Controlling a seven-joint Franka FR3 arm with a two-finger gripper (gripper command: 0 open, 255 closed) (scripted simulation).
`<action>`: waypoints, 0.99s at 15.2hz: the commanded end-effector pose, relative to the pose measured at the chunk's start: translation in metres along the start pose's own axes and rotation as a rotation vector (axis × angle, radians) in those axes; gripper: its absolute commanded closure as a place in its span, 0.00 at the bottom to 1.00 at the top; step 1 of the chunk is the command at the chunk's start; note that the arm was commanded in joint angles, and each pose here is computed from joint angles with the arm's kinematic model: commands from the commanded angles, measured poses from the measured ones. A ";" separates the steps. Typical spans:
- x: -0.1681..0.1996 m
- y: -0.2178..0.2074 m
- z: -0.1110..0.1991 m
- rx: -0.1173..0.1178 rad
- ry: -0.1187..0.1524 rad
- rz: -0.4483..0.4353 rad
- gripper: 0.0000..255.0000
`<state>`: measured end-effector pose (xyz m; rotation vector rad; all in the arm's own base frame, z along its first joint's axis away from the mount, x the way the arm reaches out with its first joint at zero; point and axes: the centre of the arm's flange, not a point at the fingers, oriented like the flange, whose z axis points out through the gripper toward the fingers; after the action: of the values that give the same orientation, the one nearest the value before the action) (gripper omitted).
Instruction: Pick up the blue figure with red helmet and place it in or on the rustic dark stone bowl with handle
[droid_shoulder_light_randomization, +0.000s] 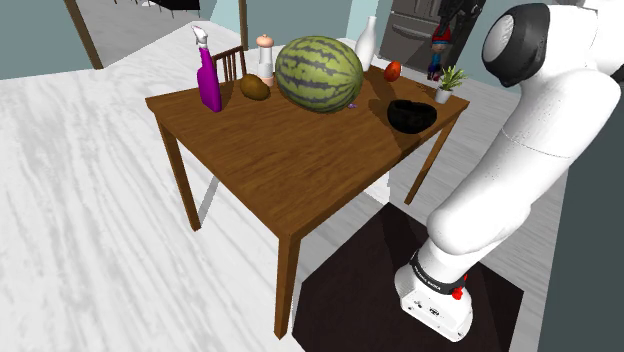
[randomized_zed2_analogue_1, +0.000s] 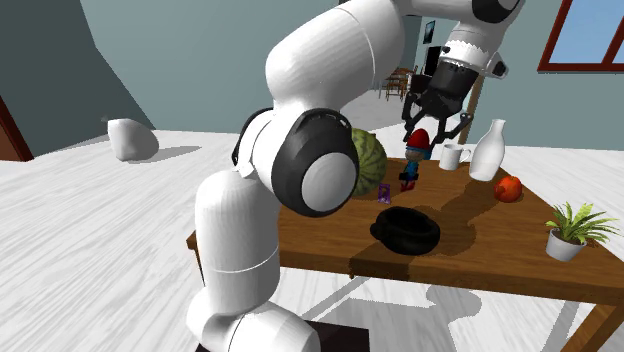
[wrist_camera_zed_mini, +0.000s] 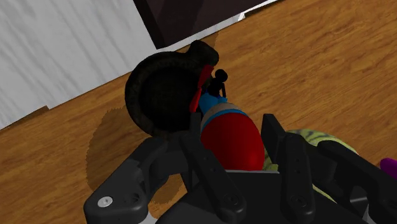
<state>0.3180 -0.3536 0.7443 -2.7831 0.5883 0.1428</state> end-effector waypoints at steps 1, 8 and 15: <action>0.001 0.002 0.010 -0.001 0.000 -0.001 1.00; 0.007 0.012 0.045 -0.001 0.000 -0.001 1.00; 0.012 0.022 0.081 -0.001 0.000 -0.001 1.00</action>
<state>0.3180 -0.3531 0.6646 -2.7838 0.5879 0.1435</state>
